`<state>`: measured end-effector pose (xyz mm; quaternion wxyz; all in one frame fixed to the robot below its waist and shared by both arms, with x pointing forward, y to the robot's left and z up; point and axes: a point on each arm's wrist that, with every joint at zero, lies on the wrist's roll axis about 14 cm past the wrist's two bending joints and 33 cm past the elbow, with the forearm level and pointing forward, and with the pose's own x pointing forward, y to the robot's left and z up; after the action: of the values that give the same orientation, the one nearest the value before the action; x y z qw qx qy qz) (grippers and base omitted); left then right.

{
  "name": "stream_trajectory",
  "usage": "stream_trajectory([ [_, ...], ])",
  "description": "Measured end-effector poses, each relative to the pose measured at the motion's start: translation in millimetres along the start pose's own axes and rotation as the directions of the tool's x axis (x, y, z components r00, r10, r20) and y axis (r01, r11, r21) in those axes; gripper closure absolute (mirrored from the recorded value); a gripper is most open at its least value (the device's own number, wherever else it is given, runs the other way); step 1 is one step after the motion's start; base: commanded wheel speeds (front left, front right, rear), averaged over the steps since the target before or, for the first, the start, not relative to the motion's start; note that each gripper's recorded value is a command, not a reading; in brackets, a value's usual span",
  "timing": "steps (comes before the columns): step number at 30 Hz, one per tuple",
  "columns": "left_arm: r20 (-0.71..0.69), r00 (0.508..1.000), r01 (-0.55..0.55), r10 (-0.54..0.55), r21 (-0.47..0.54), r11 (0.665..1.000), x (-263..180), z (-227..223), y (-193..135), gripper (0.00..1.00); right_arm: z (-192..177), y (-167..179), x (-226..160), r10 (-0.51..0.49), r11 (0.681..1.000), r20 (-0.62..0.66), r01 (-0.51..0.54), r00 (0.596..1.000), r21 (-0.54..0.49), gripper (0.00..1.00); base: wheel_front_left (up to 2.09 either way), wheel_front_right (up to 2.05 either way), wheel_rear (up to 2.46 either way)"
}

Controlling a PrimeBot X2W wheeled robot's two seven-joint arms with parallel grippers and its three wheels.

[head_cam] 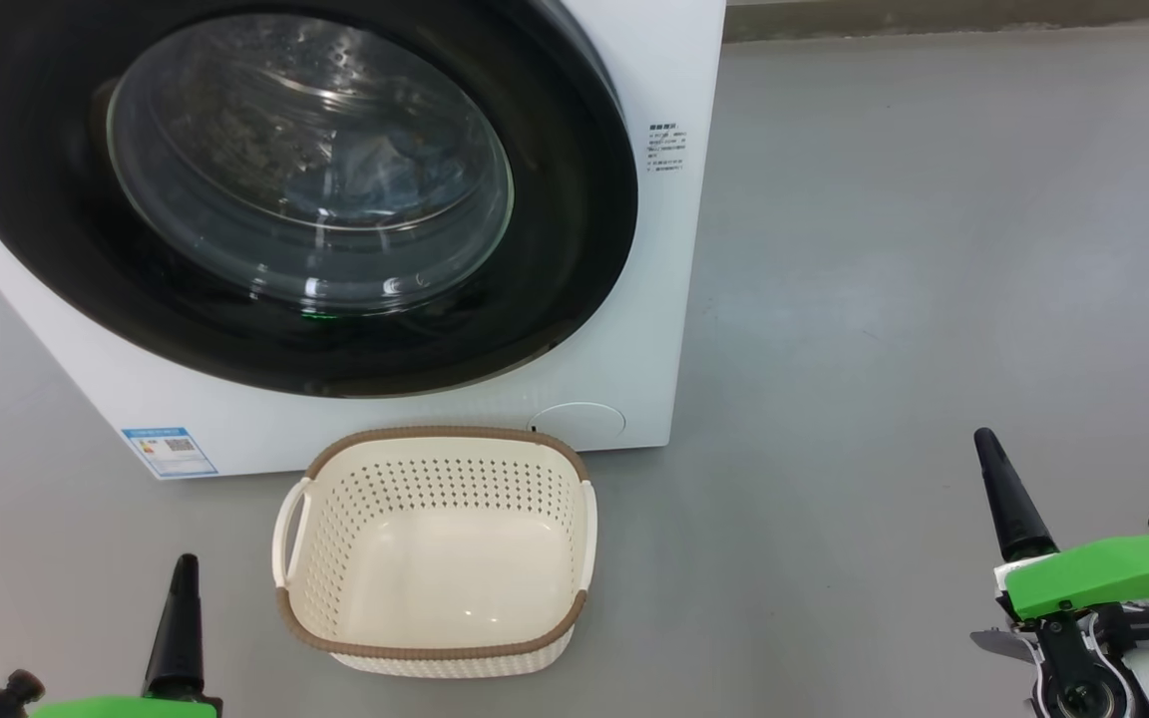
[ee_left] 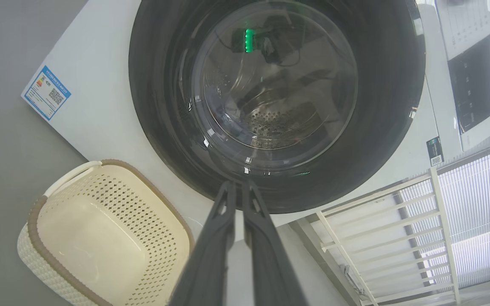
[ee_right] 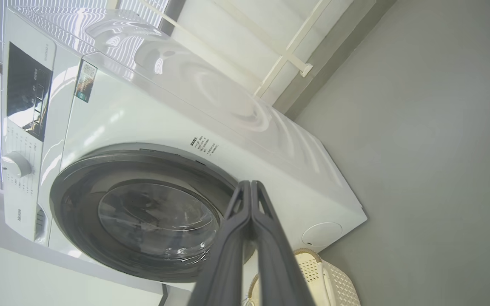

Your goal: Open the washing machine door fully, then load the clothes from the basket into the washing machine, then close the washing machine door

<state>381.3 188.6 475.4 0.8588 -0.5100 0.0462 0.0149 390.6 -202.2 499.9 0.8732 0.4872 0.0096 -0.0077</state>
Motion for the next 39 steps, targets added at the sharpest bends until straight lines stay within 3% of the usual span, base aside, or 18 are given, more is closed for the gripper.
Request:
stream_trajectory([
  [20,0.004,1.000,0.006,-0.005,-0.203,0.979,-0.1,1.7,-4.1,1.00,-0.8,-6.4,-3.4,-0.029,0.975,-0.002,0.028,1.000,0.218,1.00,0.00,0.00,0.00],
  [39,0.006,1.000,0.016,-0.015,-0.384,0.923,-3.4,2.9,-5.7,1.00,-1.7,-2.6,-2.7,-0.018,0.906,0.001,0.016,1.000,0.422,1.00,0.00,0.00,0.00],
])
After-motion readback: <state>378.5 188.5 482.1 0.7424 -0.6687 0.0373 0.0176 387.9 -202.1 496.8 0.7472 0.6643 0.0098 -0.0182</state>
